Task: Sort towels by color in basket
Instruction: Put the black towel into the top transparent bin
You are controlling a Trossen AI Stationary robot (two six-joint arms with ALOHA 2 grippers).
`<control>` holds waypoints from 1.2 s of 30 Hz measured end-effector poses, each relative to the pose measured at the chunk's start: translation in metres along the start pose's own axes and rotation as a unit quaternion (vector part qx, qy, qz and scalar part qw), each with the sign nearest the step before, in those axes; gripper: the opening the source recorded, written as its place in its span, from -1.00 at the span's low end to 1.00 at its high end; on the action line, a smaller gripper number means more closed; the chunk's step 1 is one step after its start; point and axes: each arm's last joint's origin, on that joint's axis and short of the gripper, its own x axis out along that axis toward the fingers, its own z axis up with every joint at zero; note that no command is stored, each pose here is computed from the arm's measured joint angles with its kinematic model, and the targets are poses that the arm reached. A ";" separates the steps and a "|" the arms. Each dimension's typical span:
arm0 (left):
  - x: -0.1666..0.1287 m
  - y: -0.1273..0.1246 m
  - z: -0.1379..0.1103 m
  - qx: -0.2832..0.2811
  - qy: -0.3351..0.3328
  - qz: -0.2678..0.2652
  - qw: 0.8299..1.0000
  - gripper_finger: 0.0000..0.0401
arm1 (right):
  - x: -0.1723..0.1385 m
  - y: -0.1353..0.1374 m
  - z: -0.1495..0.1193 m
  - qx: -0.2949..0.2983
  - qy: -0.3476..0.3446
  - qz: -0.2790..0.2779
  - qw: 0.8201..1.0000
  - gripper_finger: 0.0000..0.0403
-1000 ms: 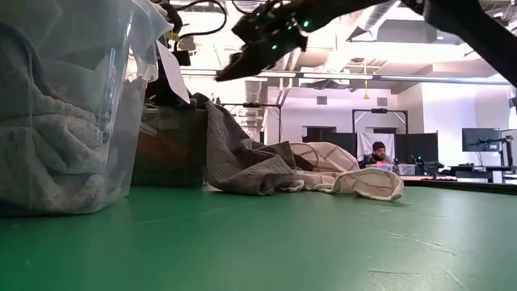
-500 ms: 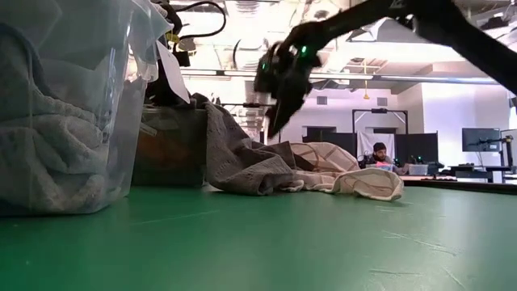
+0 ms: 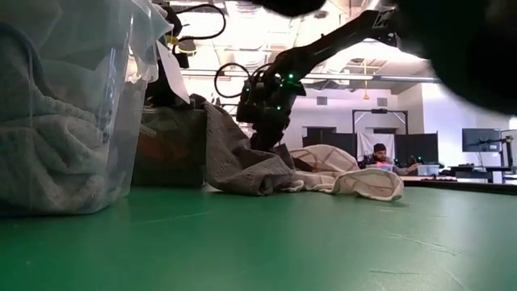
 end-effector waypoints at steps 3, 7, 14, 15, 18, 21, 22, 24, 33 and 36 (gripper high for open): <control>0.000 0.000 0.000 -0.001 0.000 0.000 1.000 0.00 | 0.006 -0.003 -0.002 0.001 0.015 -0.018 1.000 0.48; 0.000 0.000 0.000 -0.002 0.000 0.000 1.000 0.00 | 0.009 0.001 -0.001 -0.008 0.038 -0.040 0.998 0.37; 0.000 0.000 0.000 -0.002 -0.001 0.000 1.000 0.00 | 0.015 0.015 0.001 -0.056 0.099 -0.056 0.992 -0.24; 0.000 0.000 0.000 -0.002 -0.001 0.000 1.000 0.00 | 0.016 0.018 0.001 -0.067 0.105 -0.054 0.991 -0.40; 0.000 0.000 0.000 -0.003 -0.001 0.000 1.000 -0.01 | 0.019 0.026 0.003 -0.098 0.118 -0.044 0.987 -0.85; 0.000 0.000 0.000 -0.003 -0.002 0.000 1.000 -0.01 | 0.021 0.032 0.006 -0.107 0.122 -0.041 0.986 -0.89; 0.000 0.000 0.000 -0.003 -0.003 0.001 1.000 -0.01 | 0.020 0.034 0.007 -0.109 0.122 -0.041 0.986 -0.89; 0.000 0.000 0.001 -0.003 -0.003 0.001 1.000 -0.01 | 0.017 0.038 0.011 -0.118 0.116 -0.045 0.985 -0.90; -0.012 0.002 0.002 -0.010 -0.024 0.006 1.000 -0.01 | -0.050 0.072 0.058 -0.201 -0.005 -0.123 0.972 -0.91; -0.023 0.003 0.003 -0.013 -0.046 0.010 0.999 -0.01 | -0.080 0.080 0.070 -0.231 -0.074 -0.151 0.958 -0.91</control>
